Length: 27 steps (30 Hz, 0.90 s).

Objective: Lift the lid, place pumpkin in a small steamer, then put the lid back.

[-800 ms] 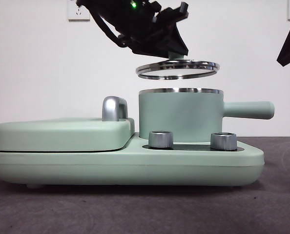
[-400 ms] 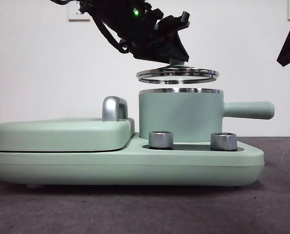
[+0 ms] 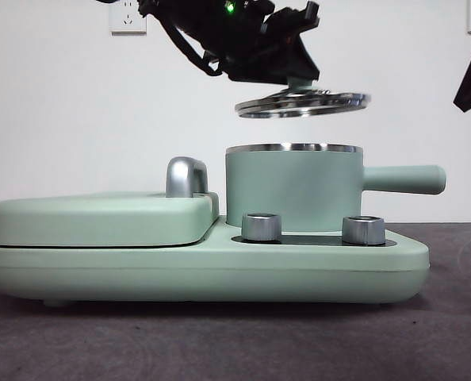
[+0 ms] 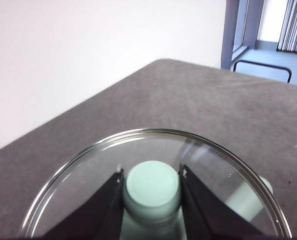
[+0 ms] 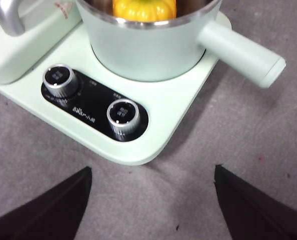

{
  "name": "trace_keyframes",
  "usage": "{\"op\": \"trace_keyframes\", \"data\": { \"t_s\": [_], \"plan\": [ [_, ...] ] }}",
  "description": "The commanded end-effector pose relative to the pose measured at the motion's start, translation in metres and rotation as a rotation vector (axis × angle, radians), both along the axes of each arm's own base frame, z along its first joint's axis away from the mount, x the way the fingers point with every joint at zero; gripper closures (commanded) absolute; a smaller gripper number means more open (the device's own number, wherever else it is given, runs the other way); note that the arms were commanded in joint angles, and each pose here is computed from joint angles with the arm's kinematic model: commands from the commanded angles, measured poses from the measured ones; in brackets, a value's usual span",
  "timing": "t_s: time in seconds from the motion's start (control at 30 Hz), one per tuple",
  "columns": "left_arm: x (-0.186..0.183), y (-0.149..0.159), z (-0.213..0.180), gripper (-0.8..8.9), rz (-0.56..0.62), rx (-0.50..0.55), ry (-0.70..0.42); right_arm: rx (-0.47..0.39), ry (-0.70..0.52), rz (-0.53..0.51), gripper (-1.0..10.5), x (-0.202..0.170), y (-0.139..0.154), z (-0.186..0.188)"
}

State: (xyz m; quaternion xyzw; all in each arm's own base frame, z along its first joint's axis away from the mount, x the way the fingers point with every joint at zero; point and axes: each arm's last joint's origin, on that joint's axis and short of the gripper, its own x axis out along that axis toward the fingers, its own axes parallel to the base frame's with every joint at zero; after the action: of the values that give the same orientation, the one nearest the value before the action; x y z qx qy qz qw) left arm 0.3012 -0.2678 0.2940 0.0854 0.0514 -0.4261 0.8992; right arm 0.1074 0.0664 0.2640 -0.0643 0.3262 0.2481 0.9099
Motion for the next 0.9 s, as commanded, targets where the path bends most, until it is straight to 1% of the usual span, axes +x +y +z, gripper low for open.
{"op": "trace_keyframes", "data": {
  "t_s": [0.03, 0.2, 0.9],
  "plan": [
    [-0.001, -0.003, -0.004, 7.98, -0.011, -0.007, -0.017, -0.002, -0.002, -0.001, 5.7, 0.001, 0.001, 0.001],
    [-0.003, -0.001, -0.017, 7.98, -0.011, 0.014, 0.009, -0.008, -0.007, -0.018, 5.7, 0.001, 0.001, 0.001],
    [0.002, -0.001, -0.031, 7.98, -0.002, 0.038, 0.034, -0.008, -0.006, -0.020, 5.7, 0.001, 0.001, 0.001]
  ]
}}
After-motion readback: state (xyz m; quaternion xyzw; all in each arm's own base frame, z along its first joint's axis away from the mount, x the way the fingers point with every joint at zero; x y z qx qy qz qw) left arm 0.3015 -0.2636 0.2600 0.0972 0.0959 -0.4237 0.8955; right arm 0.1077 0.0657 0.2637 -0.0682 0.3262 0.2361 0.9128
